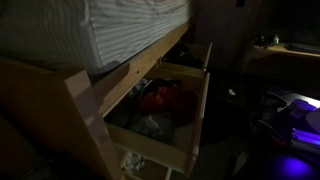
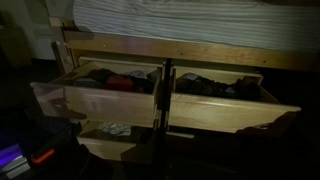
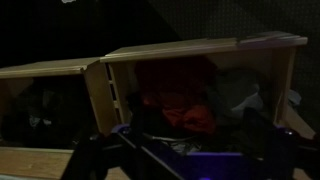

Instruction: Take the green garment out of the top right drawer, put it in the top left drawer then close both drawers

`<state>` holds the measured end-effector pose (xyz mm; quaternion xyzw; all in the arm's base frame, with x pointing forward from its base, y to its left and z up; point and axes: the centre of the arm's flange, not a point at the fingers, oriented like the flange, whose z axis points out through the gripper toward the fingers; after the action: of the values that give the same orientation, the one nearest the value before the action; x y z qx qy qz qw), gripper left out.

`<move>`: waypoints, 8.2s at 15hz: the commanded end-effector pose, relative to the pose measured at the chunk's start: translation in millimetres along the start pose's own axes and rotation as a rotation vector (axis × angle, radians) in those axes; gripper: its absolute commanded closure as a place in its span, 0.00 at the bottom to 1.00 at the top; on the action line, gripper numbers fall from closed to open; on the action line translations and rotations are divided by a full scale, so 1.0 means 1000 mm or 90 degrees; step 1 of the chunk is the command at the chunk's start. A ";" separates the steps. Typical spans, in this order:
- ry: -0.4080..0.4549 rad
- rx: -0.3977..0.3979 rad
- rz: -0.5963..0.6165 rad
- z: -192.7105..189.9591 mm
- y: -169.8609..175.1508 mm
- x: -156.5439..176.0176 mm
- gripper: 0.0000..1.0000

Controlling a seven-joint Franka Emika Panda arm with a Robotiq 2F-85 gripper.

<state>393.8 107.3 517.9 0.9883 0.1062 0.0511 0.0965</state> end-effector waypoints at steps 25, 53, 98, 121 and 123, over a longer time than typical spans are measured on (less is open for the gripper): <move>0.000 0.000 0.000 0.000 0.000 0.000 0.00; -0.087 0.060 0.030 0.105 0.265 -0.123 0.00; -0.123 -0.139 0.159 0.374 0.436 0.023 0.00; -0.044 0.026 -0.208 0.436 0.448 0.073 0.00; -0.057 0.048 -0.277 0.454 0.453 0.083 0.00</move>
<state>595.7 -367.0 193.4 0.9635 0.2496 -0.0042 0.0963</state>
